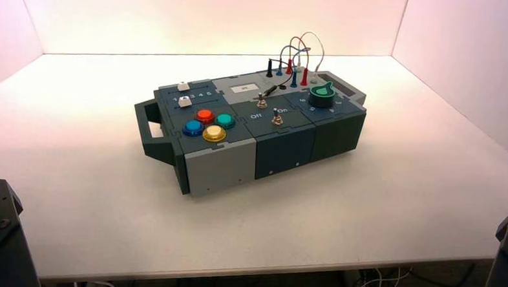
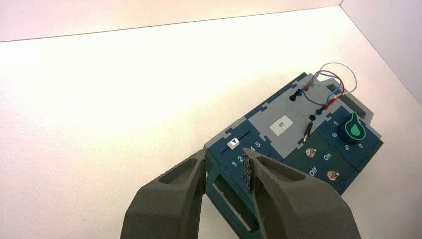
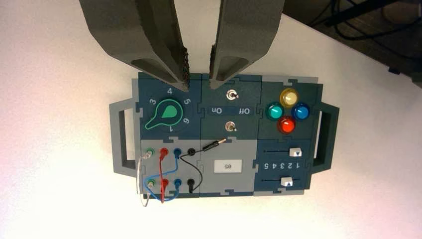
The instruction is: Move the bottom slider to position 4.
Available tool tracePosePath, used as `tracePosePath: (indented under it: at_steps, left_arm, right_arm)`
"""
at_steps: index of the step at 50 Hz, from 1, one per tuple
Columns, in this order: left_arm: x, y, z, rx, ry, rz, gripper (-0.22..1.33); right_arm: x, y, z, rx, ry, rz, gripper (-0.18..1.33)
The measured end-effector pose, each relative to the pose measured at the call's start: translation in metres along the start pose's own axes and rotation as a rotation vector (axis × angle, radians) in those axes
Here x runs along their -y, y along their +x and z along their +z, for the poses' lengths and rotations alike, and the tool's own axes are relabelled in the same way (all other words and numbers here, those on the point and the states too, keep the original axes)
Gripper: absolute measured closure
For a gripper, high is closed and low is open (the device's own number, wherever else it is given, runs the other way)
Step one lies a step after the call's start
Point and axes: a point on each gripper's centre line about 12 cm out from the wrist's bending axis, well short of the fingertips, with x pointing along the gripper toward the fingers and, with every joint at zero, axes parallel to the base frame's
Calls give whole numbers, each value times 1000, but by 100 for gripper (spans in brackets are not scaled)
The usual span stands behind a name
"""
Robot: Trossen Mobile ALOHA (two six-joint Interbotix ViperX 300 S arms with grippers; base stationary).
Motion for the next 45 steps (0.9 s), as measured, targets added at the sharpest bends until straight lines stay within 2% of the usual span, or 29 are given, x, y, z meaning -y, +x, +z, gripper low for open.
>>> tracePosePath:
  at_steps: [20, 29, 34, 36, 44, 45]
  left_arm:
    - [0, 0, 0, -3, -4, -3, 25]
    - [8, 4, -3, -32, 13, -36, 26]
    - [15, 8, -6, -52, 36, -64, 41]
    - [18, 10, -7, -66, 47, -78, 55]
    - [27, 19, -14, -115, 74, -112, 84]
    - [28, 22, -15, -127, 79, -115, 92]
  right_arm:
    - [0, 0, -1, -6, -2, -2, 65]
    - [0, 0, -1, -9, -2, -3, 65]
    - [0, 0, -1, -7, -2, -2, 65]
    - [0, 0, -1, -6, -2, -2, 65]
    - [-1, -4, 4, 6, 5, 6, 65]
    - [-2, -4, 5, 7, 7, 7, 65]
